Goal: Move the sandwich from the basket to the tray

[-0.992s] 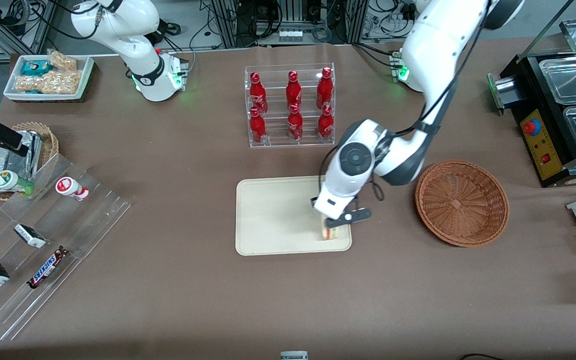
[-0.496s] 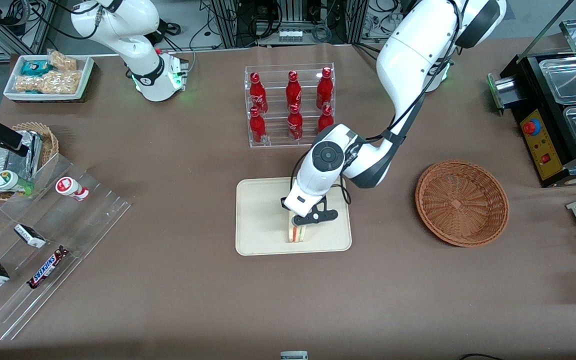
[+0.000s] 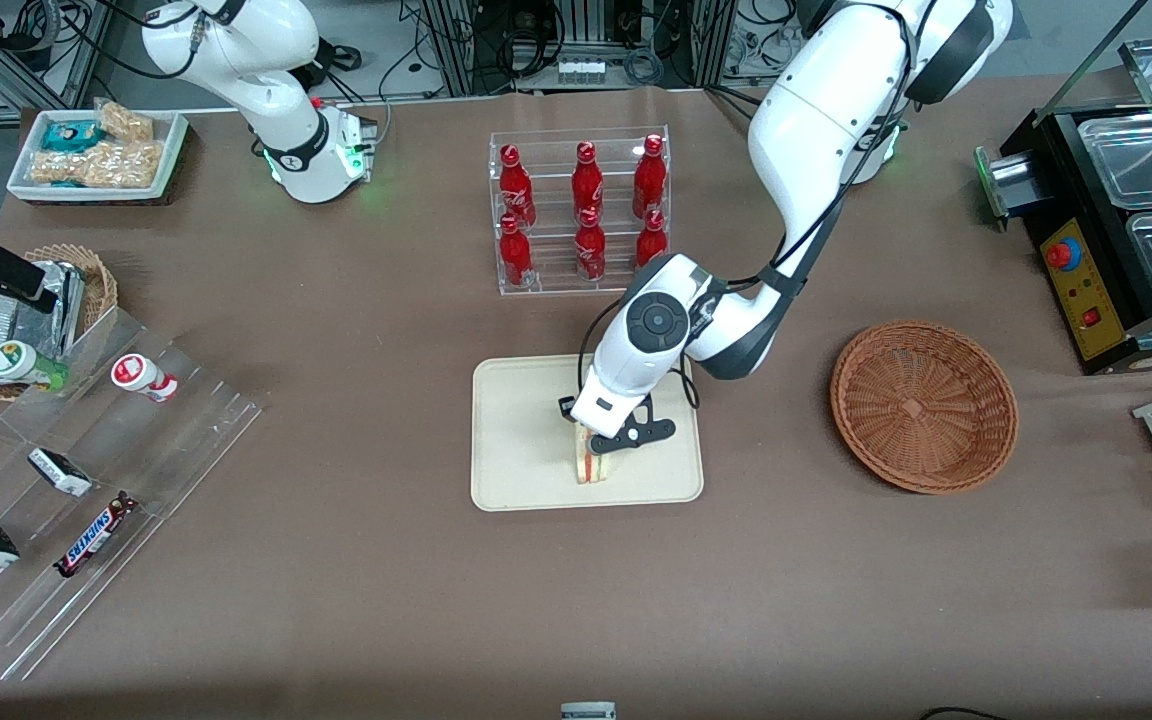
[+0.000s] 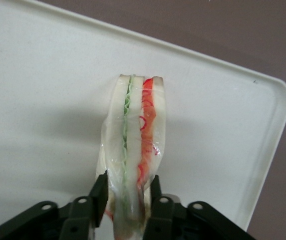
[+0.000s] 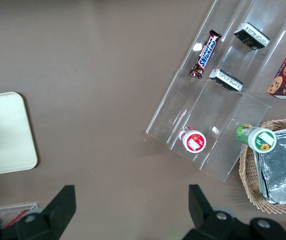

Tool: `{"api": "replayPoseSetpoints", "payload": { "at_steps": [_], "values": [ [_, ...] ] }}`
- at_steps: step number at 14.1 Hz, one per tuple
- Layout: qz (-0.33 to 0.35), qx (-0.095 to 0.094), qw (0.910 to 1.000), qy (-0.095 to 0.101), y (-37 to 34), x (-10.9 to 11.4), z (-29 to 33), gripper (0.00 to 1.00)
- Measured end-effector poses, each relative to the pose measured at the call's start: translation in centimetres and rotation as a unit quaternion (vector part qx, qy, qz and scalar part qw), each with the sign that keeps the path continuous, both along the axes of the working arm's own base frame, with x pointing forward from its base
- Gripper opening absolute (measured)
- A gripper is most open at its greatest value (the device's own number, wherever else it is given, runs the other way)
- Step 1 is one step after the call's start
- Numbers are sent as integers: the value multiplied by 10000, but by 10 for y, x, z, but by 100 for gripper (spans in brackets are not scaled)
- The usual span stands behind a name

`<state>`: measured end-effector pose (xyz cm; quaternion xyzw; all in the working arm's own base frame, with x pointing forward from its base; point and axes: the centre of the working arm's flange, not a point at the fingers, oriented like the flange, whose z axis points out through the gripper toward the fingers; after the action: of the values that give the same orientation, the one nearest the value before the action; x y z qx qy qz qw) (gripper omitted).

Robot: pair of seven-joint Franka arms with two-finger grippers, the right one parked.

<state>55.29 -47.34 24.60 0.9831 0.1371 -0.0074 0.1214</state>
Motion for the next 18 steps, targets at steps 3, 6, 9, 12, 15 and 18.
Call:
{"api": "replayPoseSetpoints", "payload": {
  "at_steps": [3, 6, 9, 12, 15, 18],
  "values": [
    [3, 5, 10000, -68, 3, 8, 49, 74],
    [-178, 408, 9990, -103, 45, 22, 121, 100],
    [-415, 772, 9961, 82, 114, 36, 180, 100],
    [-160, 927, 9954, 166, 180, 48, 194, 100],
    [-258, 1030, 9941, 227, 254, 55, 194, 100],
    [-651, 1098, 9915, 243, 323, 49, 196, 100]
  ]
}}
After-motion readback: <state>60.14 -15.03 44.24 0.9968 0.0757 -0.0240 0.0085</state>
